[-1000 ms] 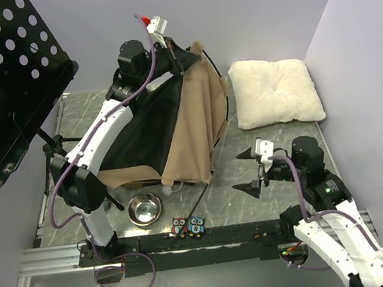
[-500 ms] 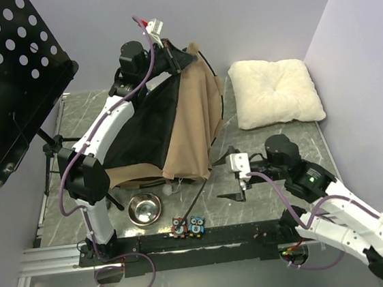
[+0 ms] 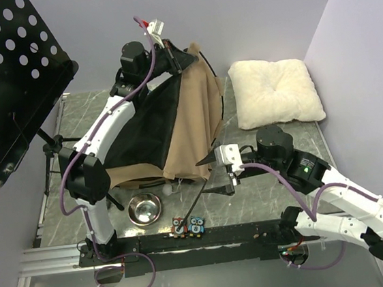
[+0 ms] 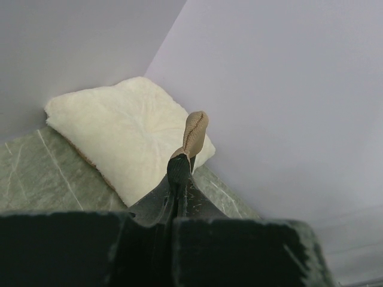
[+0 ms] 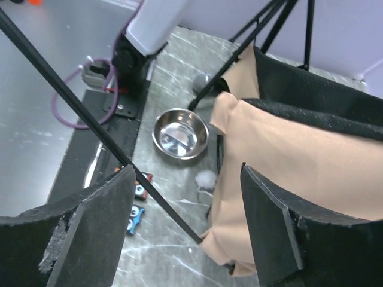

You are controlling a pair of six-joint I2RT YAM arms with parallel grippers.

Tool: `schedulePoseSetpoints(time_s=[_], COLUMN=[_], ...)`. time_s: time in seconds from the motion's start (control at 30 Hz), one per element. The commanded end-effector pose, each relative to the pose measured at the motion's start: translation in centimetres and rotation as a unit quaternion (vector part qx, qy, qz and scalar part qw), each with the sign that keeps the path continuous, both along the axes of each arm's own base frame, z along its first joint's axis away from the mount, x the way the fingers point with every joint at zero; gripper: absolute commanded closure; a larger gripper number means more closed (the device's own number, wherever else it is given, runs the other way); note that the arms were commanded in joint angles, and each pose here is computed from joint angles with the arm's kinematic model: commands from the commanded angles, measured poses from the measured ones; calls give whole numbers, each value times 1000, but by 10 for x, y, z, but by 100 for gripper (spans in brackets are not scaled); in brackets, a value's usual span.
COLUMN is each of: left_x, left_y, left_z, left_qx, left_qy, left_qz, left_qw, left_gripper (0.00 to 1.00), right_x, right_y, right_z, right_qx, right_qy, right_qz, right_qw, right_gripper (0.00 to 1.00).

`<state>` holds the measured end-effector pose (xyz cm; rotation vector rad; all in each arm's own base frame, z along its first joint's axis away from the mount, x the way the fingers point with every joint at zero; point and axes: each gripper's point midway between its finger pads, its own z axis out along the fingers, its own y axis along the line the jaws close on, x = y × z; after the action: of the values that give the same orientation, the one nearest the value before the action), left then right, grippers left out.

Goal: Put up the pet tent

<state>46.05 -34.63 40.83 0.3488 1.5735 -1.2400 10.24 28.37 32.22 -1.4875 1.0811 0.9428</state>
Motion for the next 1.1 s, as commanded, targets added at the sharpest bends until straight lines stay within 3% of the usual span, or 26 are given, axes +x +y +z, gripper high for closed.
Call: schedulePoseSetpoints(time_s=[0.0, 0.13, 0.3, 0.63, 0.77, 1.07], left_x=[9, 13, 17, 20, 22, 21], left_y=[1, 3, 4, 5, 4, 4], left_z=[-6, -9, -15, -24, -26, -26], left_qx=[-2, 0, 2, 9, 9, 11], left_qy=[4, 6, 9, 12, 14, 12], left_qz=[13, 16, 18, 19, 19, 16], left_qw=[1000, 1000, 1000, 1000, 1000, 1000], left_gripper=[99, 99, 99, 99, 99, 99], right_x=[-16, -31, -44, -66, -71, -89], right_y=[0, -3, 4, 9, 8, 12], right_z=[30, 23, 27, 88, 95, 91], right_qx=[36, 18, 15, 76, 78, 67], right_qy=[-2, 0, 9, 54, 60, 77], right_qz=[31, 62, 96, 128, 141, 177], right_qw=[999, 998, 995, 987, 985, 979], right_gripper=[20, 5, 4, 28, 31, 28])
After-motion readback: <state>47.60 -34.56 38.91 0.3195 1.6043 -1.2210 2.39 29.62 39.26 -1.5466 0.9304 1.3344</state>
